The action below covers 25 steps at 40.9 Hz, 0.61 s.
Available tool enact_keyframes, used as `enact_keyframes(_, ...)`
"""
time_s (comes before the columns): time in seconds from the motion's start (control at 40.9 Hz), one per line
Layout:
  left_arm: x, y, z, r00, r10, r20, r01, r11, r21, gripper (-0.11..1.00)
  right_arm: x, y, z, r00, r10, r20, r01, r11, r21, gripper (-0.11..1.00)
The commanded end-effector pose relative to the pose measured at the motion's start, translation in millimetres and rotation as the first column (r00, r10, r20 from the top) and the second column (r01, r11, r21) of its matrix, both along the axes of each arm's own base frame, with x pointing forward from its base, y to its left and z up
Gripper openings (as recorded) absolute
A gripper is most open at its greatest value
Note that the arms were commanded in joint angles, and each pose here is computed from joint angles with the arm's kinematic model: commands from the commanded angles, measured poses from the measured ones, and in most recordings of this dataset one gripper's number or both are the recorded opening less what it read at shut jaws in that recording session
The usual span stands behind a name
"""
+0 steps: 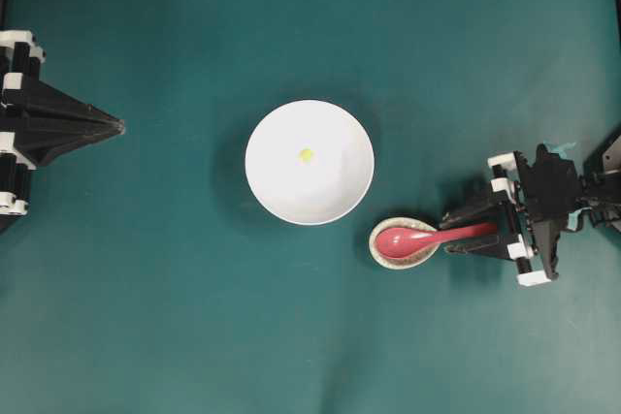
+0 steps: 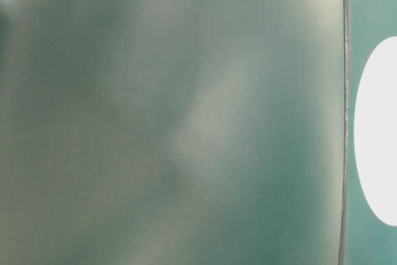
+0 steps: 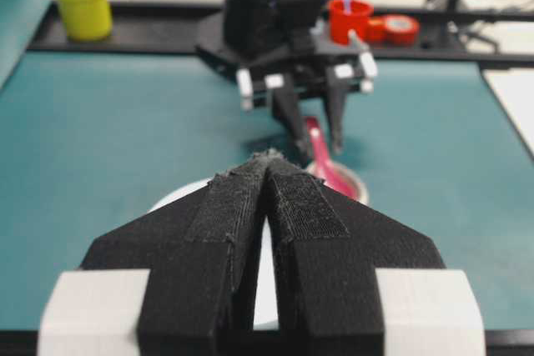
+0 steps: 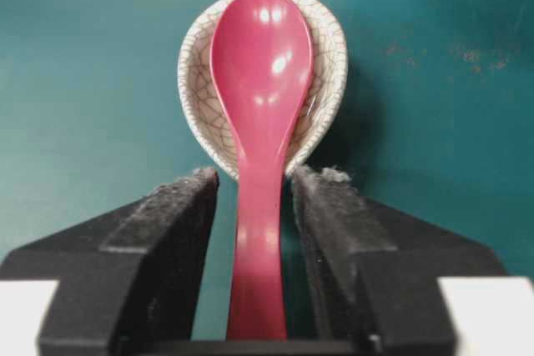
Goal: Scoop the yellow hexagonal prism block from the bowl with a spoon using the right arm.
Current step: 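Lift the red spoon from its rest and carry it over the bowl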
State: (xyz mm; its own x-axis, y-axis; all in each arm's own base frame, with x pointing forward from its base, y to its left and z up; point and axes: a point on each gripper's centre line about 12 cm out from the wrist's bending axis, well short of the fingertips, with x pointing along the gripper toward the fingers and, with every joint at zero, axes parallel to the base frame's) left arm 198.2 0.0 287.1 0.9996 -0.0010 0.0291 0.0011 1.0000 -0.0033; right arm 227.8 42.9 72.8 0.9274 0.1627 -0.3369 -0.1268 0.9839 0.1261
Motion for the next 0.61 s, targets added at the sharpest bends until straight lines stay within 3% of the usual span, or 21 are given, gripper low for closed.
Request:
enact_keyframes(0.0, 2, 0, 5, 1.0, 0.001, 0.012, -0.001, 1.0, 0.001, -0.01, 2, 1, 3, 1.0, 0.0, 0.021, -0.001, 1.0, 0.003, 0.42)
enact_keyframes(0.171, 2, 0, 5, 1.0, 0.001, 0.012, -0.001, 1.0, 0.001, -0.01, 2, -2, 3, 1.0, -0.021, 0.02, 0.021, 1.0, 0.003, 0.24)
enact_keyframes(0.587, 2, 0, 5, 1.0, 0.001, 0.008, -0.001, 1.0, 0.0, -0.01, 14, -2, 36, 0.996, -0.046, 0.076, 0.044, 0.999, 0.026, 0.24)
